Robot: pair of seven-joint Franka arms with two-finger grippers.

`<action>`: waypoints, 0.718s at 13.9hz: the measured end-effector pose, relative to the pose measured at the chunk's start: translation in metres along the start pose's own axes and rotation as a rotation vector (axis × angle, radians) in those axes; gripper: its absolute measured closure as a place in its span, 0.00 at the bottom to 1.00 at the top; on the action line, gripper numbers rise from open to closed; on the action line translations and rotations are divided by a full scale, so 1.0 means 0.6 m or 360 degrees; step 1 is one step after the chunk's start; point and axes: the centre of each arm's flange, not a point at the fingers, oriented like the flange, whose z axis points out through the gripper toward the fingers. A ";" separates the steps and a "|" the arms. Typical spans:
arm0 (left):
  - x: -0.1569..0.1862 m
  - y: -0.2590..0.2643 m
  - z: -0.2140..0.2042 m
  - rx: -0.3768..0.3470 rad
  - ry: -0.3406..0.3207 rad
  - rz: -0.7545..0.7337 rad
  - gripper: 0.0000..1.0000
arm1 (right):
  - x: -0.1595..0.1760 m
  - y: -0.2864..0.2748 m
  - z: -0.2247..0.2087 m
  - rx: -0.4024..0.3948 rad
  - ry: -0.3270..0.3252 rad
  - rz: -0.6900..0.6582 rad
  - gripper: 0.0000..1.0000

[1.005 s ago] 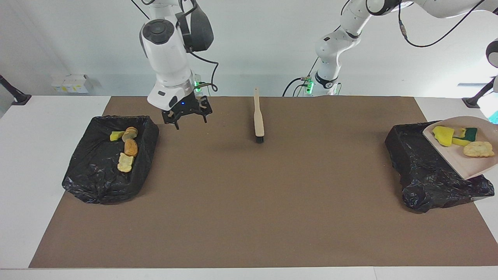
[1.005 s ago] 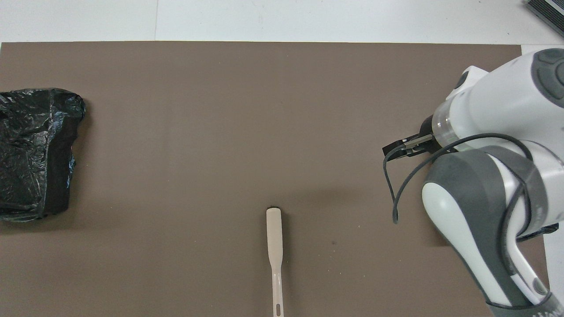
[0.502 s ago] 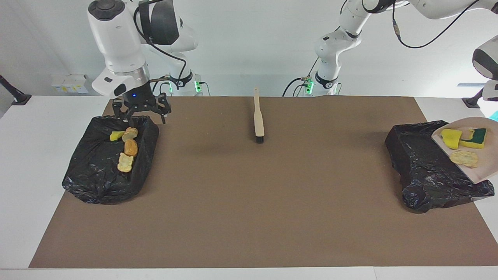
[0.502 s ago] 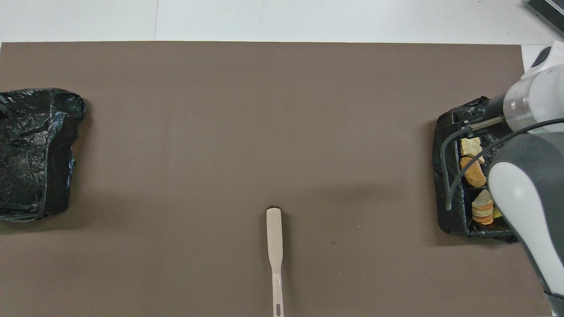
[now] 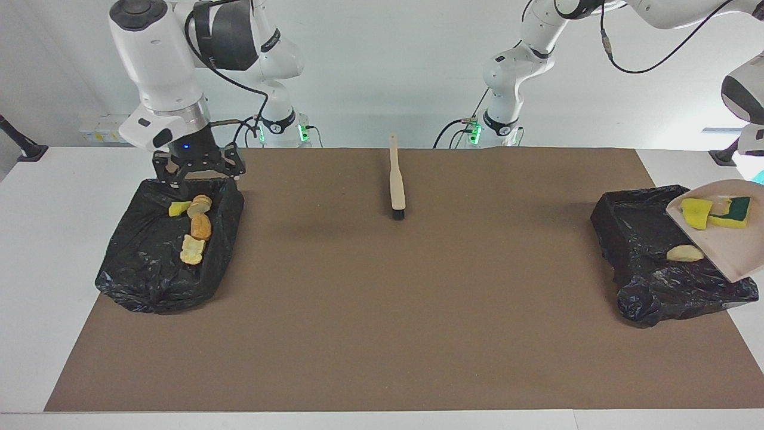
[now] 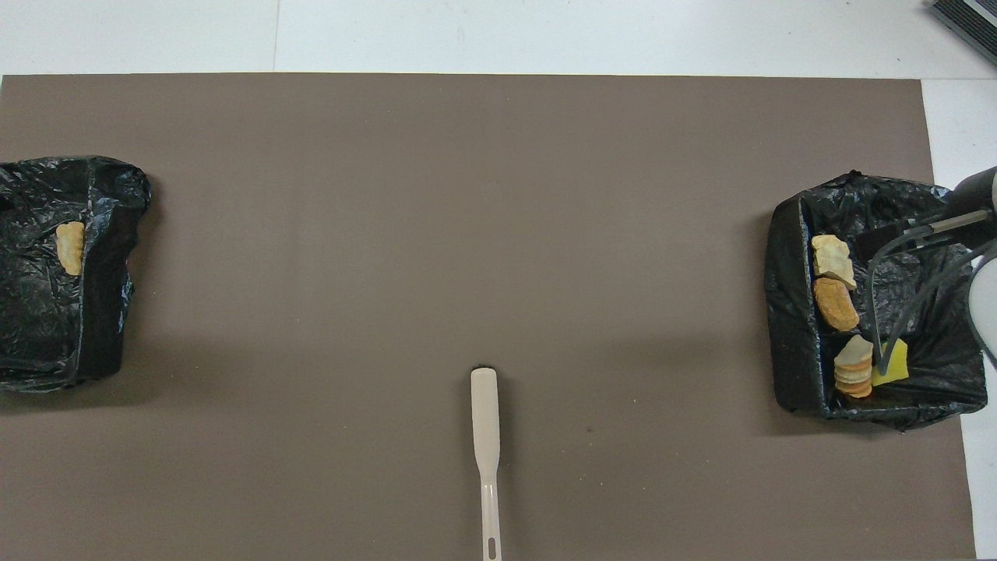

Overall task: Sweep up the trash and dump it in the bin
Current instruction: 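Tilt the dustpan with the left gripper to dump the trash into the bin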

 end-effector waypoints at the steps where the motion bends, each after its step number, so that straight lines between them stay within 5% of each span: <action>1: 0.002 -0.001 -0.006 0.0012 -0.0027 -0.0012 0.69 | -0.005 -0.002 -0.002 0.0018 -0.0023 0.0046 0.00; 6: 0.007 -0.006 -0.041 0.0062 -0.0137 -0.0122 0.69 | -0.037 -0.025 -0.051 0.0047 -0.0031 0.0264 0.00; 10: 0.039 -0.007 -0.076 0.0071 -0.0329 -0.0046 0.69 | -0.058 -0.030 -0.072 0.0057 -0.0054 0.0271 0.00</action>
